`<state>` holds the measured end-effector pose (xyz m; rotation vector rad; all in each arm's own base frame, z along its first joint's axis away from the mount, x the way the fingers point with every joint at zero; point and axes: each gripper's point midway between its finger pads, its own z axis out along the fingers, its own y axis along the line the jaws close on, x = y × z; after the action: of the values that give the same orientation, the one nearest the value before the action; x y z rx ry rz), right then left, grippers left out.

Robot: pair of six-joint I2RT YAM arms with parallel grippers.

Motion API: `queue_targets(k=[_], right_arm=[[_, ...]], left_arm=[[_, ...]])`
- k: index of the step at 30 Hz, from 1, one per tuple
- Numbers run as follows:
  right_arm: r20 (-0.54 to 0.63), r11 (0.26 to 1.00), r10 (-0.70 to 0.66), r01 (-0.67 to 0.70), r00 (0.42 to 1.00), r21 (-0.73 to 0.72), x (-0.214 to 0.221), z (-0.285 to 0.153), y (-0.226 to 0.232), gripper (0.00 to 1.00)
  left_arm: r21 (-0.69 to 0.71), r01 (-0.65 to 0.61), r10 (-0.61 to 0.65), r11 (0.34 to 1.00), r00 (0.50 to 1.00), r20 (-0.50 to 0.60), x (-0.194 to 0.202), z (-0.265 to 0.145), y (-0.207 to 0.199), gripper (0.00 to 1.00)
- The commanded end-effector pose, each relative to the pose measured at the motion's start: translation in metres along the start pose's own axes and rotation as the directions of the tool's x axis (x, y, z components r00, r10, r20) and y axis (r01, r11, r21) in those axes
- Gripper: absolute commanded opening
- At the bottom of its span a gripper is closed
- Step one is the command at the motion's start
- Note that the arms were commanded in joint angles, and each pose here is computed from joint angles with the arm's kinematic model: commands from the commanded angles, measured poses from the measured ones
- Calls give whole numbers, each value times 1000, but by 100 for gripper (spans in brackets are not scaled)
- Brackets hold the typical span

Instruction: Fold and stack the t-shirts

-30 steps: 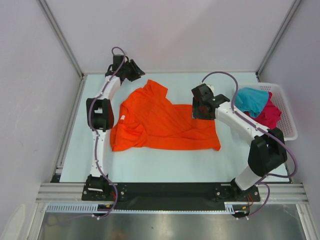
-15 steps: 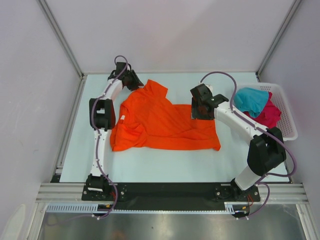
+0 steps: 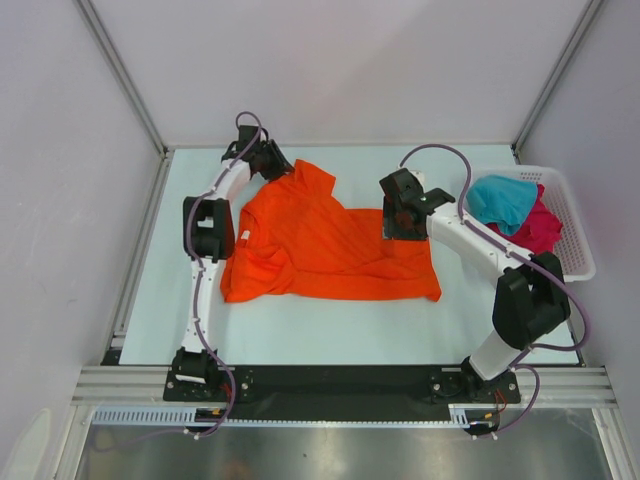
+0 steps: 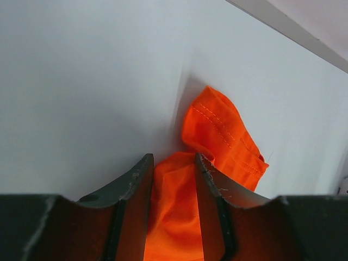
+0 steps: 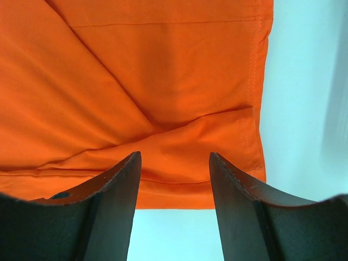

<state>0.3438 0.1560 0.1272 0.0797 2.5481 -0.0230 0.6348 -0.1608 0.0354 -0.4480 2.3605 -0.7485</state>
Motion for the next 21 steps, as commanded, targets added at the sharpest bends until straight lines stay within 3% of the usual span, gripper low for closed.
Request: queue_targets(k=[1,8,10,11,21], right_arm=[[32,1000,-7,7,999,7,-14,-6,2,58],[29,1000,-7,6,1000,11,-14,-4,2,57],[27,1000,-8,7,1000,13,-14,-3,2,57],[25,1000,-7,6,1000,12,-13,-2,3,57],[17,1000,-3,3,1000,5,-10,0,5,57]], left_arm=[[67,4,-4,998,1000,-3,3,4,-21,41],[80,-8,8,997,1000,1,6,4,-27,38],[89,-7,8,996,1000,-11,11,7,-26,24],[95,-6,8,996,1000,-15,11,7,-26,2],[62,-46,45,997,999,8,5,-11,-30,0]])
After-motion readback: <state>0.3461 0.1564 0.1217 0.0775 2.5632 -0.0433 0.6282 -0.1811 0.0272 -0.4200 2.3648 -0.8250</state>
